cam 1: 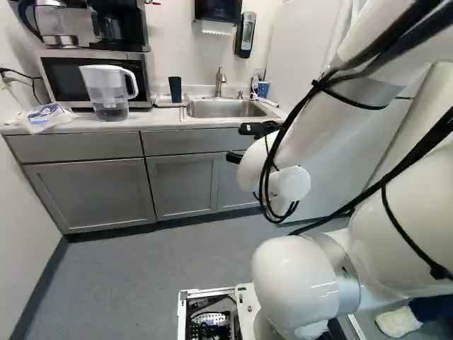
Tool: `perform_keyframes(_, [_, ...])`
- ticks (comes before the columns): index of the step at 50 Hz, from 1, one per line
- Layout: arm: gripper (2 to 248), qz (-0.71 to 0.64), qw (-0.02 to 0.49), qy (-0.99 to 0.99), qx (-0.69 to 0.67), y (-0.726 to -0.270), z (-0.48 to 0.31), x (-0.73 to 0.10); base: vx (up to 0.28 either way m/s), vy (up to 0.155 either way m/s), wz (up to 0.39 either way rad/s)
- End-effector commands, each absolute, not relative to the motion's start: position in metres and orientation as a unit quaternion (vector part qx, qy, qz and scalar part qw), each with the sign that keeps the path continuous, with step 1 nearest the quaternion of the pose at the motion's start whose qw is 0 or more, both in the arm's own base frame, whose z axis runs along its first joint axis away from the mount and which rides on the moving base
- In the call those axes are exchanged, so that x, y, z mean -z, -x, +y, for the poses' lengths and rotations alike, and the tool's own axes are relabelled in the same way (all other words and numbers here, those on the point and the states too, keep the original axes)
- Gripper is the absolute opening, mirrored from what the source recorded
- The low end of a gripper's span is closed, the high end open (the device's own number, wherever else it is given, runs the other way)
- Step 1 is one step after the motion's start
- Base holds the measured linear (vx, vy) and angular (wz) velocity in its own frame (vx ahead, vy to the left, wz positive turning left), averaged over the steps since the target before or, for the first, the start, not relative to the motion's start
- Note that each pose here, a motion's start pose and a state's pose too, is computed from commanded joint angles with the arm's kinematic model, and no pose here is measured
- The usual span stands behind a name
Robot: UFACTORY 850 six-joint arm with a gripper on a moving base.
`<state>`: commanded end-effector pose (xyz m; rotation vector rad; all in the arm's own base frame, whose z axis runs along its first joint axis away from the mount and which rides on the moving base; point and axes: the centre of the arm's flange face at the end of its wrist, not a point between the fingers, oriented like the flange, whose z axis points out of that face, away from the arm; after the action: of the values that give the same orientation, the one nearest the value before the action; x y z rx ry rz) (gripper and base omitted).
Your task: Rinse the cup and place it in the tray
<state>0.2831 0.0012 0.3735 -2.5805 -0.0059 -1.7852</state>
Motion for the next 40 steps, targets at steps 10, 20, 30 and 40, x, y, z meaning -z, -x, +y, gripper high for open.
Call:
perform_keyframes(10, [247,-0.001,0.001,0.818,0.575,-0.277,0.001,-0.369,0.0,0.0,0.0])
perform_keyframes(20, [247,0.0,0.0,0.815,0.579,-0.272,0.0,-0.367,0.0,0.0,0.0])
perform_keyframes(30, [247,0.0,0.0,0.814,0.581,-0.27,0.0,-0.366,0.0,0.0,0.0])
perform_keyframes(40, [247,0.0,0.0,0.814,0.581,-0.27,0.0,-0.366,0.0,0.0,0.0])
